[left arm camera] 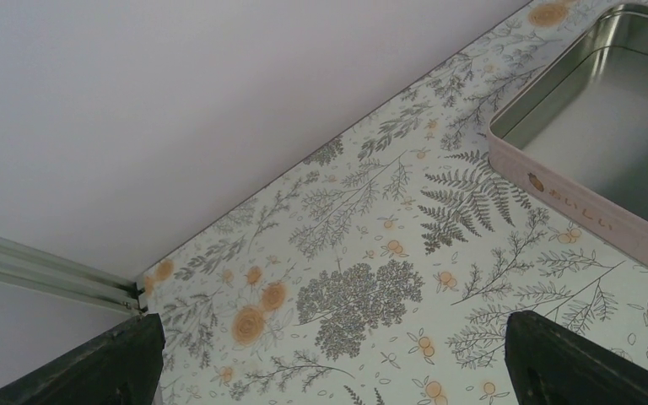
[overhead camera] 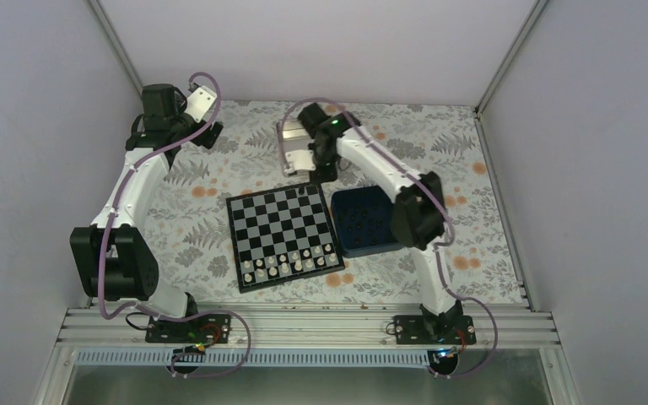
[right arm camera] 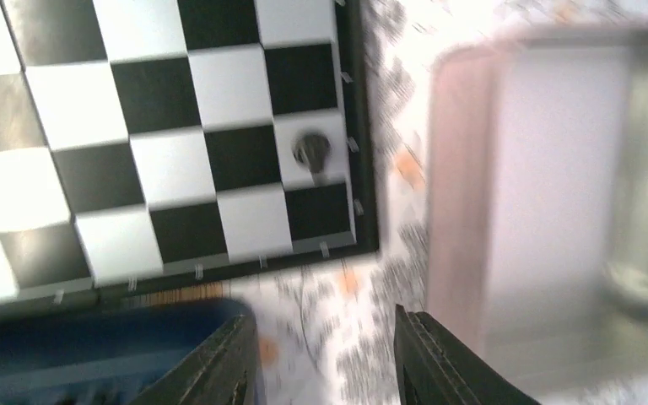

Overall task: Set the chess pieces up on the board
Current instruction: Place the chess piece on the chessboard, then pick up the chess piece from the storage box.

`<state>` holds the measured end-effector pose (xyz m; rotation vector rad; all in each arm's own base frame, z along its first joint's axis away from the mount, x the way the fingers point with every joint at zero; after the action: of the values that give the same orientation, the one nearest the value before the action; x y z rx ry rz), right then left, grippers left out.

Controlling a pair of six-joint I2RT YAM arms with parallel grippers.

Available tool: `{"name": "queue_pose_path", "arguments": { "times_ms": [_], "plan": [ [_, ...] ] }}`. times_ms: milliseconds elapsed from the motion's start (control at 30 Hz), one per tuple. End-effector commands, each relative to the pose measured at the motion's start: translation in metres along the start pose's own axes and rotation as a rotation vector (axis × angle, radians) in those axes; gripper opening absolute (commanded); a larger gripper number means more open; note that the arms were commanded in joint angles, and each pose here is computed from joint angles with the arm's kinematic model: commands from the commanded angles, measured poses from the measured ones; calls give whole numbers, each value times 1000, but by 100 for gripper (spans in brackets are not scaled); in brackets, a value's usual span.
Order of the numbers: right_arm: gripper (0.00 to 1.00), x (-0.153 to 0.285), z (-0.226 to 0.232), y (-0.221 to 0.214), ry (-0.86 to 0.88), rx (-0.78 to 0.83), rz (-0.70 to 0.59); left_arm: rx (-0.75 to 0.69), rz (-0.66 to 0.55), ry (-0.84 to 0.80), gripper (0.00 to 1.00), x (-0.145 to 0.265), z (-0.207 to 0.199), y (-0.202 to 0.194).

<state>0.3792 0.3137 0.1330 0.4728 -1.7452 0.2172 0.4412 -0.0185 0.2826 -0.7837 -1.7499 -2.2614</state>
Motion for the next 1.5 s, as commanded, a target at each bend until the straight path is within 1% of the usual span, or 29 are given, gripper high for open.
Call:
{"name": "queue_pose_path", "arguments": {
  "times_ms": [0, 67, 167, 233, 400, 533, 767, 1133, 1467],
  "plan": [
    [45, 64, 11, -47, -32, -146, -45, 10, -31, -24, 100, 2, 1, 13],
    [46, 75, 25, -67, -21, -194, -61, 20, -36, -34, 100, 1, 1, 16],
    [46, 72, 52, -85, 5, -233, -35, 37, -33, -55, 100, -7, -1, 18],
    [46, 63, 72, -87, 37, -240, -35, 40, -26, -69, 100, -12, -3, 18],
    [45, 41, 104, -78, 110, -235, -118, 31, -16, -68, 100, -22, -7, 16],
    [45, 29, 107, -70, 121, -218, -182, 37, -19, -63, 100, -26, -7, 17],
    [44, 10, 106, -64, 166, -194, -200, 32, -8, -38, 100, -27, -6, 12],
    [42, -5, 104, -51, 185, -167, -190, 23, -13, -28, 100, -25, -5, 11],
    [40, -23, 102, -51, 191, -173, -131, 19, -12, -37, 100, -25, -7, 9]
  ]
}}
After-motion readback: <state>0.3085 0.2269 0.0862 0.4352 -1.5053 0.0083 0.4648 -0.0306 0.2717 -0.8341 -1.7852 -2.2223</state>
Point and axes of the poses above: each gripper's point midway between its finger pads, its own x axis back along the fingers, its own z axis along the line the jaws close on, y = z × x, the point moved 3 cm from there along x, back along the fingers, and after that the axes turned 14 degrees about x, right-handed, at the moved point
